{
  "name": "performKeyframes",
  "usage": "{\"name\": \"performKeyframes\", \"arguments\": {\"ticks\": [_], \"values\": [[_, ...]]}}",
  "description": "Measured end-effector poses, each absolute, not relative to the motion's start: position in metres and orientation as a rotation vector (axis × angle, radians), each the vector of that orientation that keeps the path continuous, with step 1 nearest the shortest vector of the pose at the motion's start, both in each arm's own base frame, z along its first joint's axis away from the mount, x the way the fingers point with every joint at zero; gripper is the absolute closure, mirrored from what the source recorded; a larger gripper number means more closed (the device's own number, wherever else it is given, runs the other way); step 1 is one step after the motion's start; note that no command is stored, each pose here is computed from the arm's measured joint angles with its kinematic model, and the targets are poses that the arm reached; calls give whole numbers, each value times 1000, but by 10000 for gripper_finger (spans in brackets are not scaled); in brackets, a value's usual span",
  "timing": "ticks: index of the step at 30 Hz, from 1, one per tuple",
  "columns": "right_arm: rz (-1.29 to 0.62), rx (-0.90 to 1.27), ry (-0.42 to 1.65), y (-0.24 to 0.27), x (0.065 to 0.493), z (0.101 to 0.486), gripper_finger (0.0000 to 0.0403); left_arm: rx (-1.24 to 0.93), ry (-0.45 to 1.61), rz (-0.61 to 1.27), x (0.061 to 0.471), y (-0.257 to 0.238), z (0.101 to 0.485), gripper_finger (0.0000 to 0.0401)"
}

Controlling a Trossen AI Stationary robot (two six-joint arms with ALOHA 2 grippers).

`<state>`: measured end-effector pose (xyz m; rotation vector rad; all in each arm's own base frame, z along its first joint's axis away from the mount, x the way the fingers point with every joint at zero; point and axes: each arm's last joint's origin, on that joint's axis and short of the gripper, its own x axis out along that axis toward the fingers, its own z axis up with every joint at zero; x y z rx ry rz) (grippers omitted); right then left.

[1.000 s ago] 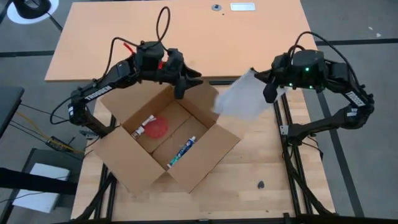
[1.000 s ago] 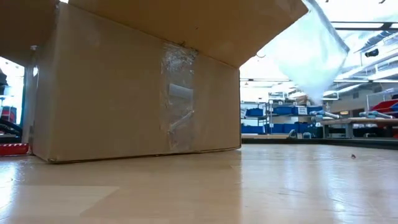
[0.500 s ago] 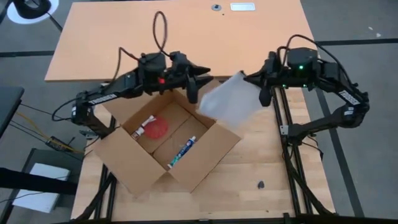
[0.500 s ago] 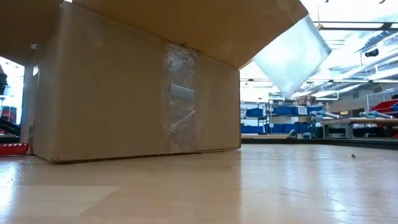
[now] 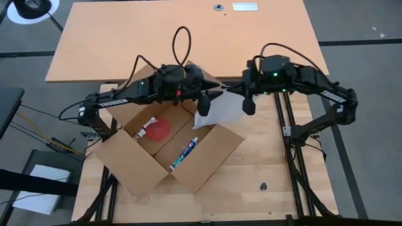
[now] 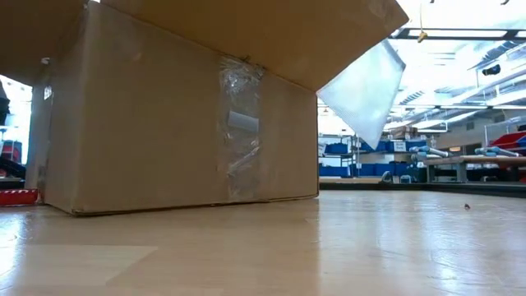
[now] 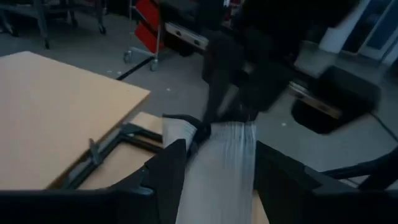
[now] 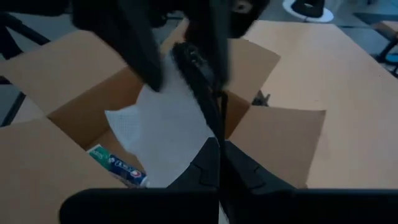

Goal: Unpack boxes
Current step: Open the zip bag

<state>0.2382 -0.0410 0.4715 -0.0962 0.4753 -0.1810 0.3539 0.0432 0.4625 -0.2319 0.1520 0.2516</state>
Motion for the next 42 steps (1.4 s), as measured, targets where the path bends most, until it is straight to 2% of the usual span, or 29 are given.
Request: {"name": "performKeyframes", "arguments": {"ticks": [3,6,9,14,16,21,27,31,42], "values": [[-178,-98,484,-41,248,467,402,-207,192,273,353,43,459,214],[-174,-100,478,-40,251,467,402,-207,200,273,353,43,458,235],[-175,-98,472,-40,251,468,402,-209,204,248,353,43,458,278],[-181,-73,471,-40,250,468,401,-202,224,246,352,43,457,374],[-172,-50,468,-39,250,468,398,-186,225,236,352,42,457,390],[-161,-4,466,-39,248,468,368,-169,285,156,351,40,452,395],[-178,-122,360,-39,219,498,315,-35,374,82,350,27,445,396],[-187,-232,348,-43,220,500,291,40,361,57,351,22,446,396],[26,-353,487,-42,268,462,285,318,372,113,351,16,447,396]]}}
